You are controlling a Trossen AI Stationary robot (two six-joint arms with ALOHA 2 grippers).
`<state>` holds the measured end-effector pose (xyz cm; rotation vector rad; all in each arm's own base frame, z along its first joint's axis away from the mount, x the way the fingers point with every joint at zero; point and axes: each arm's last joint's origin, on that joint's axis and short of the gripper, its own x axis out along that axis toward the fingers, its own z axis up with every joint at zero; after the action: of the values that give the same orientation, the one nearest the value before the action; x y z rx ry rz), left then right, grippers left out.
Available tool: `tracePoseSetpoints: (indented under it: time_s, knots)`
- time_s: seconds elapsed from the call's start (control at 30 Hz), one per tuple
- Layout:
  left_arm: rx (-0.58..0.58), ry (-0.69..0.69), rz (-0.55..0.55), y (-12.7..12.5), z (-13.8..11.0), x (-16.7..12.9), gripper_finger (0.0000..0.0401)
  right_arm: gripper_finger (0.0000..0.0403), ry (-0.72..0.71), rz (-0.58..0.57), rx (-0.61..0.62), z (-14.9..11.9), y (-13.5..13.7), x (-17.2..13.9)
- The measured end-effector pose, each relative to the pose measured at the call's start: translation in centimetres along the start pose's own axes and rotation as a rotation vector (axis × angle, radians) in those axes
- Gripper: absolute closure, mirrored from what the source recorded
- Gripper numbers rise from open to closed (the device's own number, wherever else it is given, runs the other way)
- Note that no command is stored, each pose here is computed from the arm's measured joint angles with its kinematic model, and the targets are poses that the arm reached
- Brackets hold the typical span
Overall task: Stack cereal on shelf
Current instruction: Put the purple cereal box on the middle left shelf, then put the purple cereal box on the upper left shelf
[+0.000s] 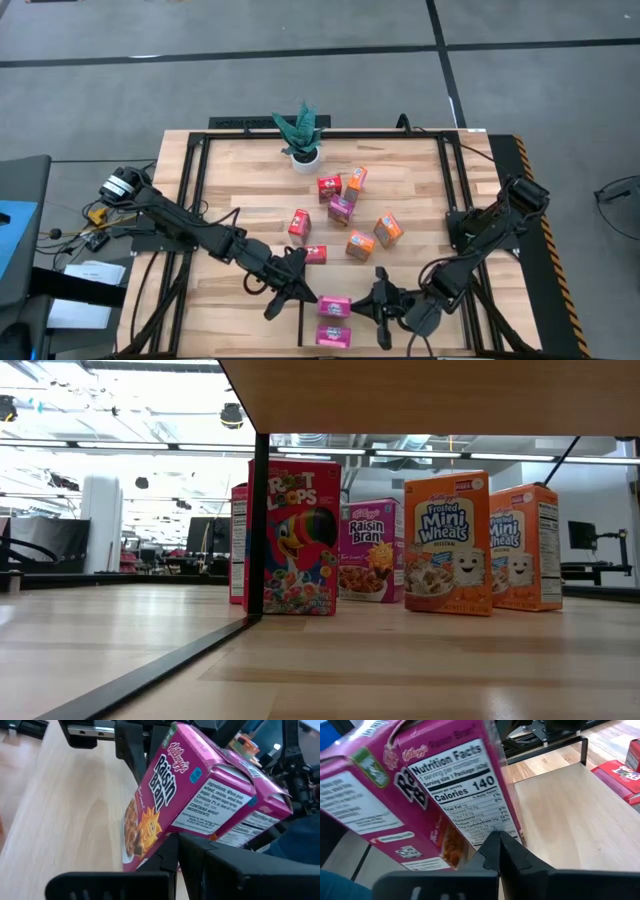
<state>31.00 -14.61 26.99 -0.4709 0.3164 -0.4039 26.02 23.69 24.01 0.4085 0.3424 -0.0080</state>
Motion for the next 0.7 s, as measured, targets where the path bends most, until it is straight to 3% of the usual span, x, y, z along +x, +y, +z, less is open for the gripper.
tracePoseSetpoints:
  time_s: [0.33, 0.7]
  knots:
    - [-0.026, -0.003, -0.005, -0.05, 0.02, 0.00, 0.0401, 0.0365, 0.002, -0.007, -0.009, 0.08, -0.18, 0.13]
    - [-0.034, 0.008, -0.024, -0.12, 0.00, -0.01, 0.0401, 0.0390, 0.006, 0.028, 0.011, -0.46, 0.68, -0.63]
